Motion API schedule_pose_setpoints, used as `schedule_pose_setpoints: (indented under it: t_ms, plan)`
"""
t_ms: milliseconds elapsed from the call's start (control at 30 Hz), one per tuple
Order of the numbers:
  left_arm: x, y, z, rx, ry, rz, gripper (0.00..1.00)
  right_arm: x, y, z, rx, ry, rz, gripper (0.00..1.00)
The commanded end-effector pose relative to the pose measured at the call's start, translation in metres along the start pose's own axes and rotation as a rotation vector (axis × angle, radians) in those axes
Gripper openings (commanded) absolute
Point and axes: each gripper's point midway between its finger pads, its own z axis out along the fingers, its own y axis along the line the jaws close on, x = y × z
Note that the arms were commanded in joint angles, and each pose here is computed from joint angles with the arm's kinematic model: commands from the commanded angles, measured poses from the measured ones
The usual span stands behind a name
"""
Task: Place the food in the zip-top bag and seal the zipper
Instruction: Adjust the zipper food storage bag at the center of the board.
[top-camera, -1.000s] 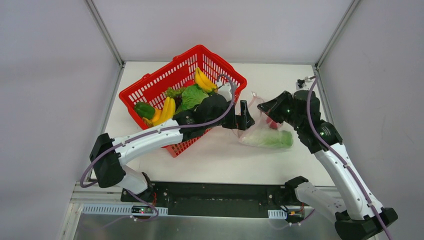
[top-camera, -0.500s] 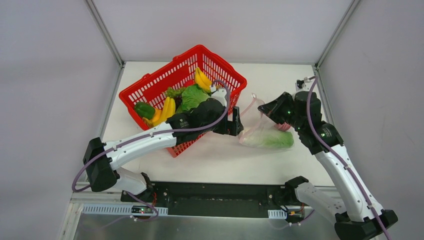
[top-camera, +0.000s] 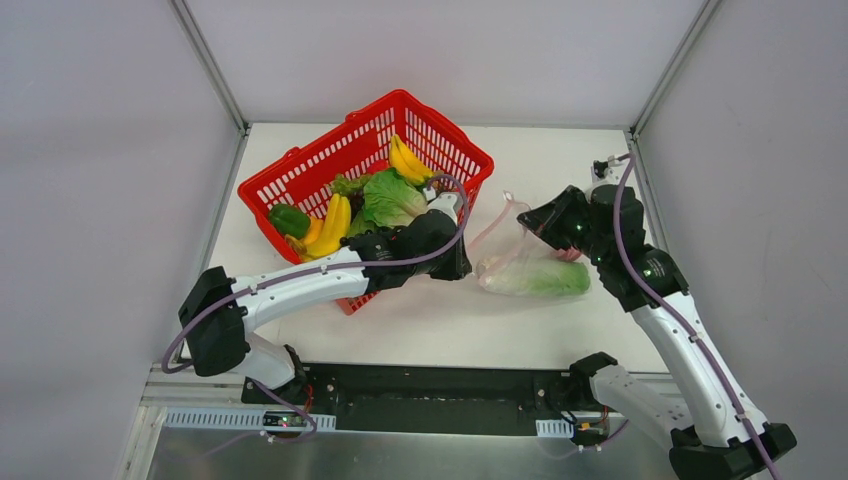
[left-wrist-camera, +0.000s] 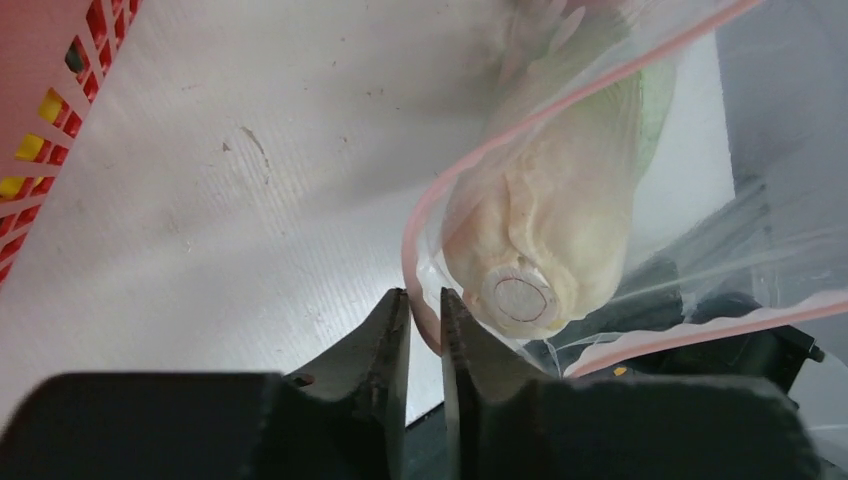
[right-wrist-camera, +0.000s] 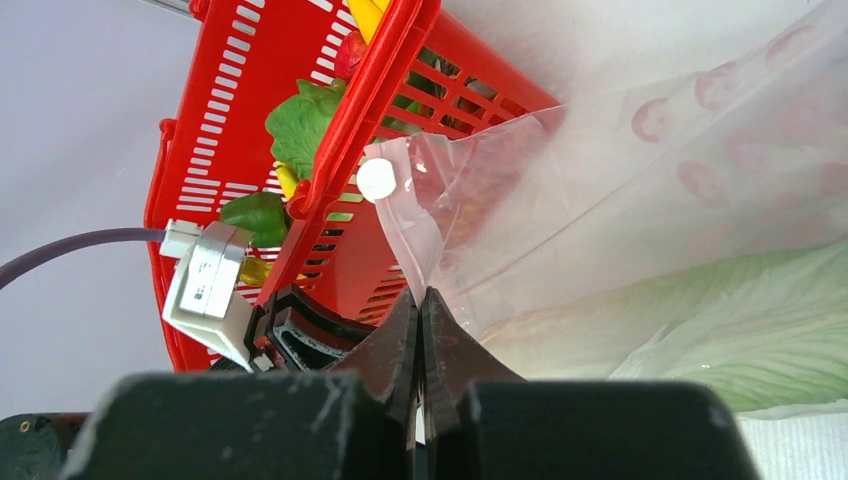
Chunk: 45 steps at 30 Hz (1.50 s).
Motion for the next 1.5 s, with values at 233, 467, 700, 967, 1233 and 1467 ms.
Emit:
schedule_pose_setpoints:
  t_ms: [233,467,700,967,1233,1467]
  plan:
    - [0.001,-0.071,-0.017,0.323,0.076,0.014,0.00,-0.005,-0.006,-0.018,0.021,0.000,-0.183,0.00]
    - [0.023,-0.092,-0.036,0.459,0.175,-0.012,0.00,-0.009,-0.014,-0.037,0.108,0.028,-0.231,0.00]
    - [0.013,-0.125,-0.071,0.573,0.140,0.004,0.00,-0.034,-0.011,-0.075,0.146,-0.098,-0.235,0.00]
    - [0.001,-0.179,-0.095,0.717,0.131,0.021,0.00,-0.065,-0.017,-0.128,0.248,-0.248,-0.225,0.00]
    - [0.004,-0.171,-0.098,0.653,0.097,-0.009,0.00,-0.057,0.006,-0.127,0.169,-0.155,-0.234,0.00]
    - [0.001,-0.083,-0.076,0.294,-0.055,-0.059,0.00,-0.018,0.008,-0.050,0.100,0.090,-0.261,0.00]
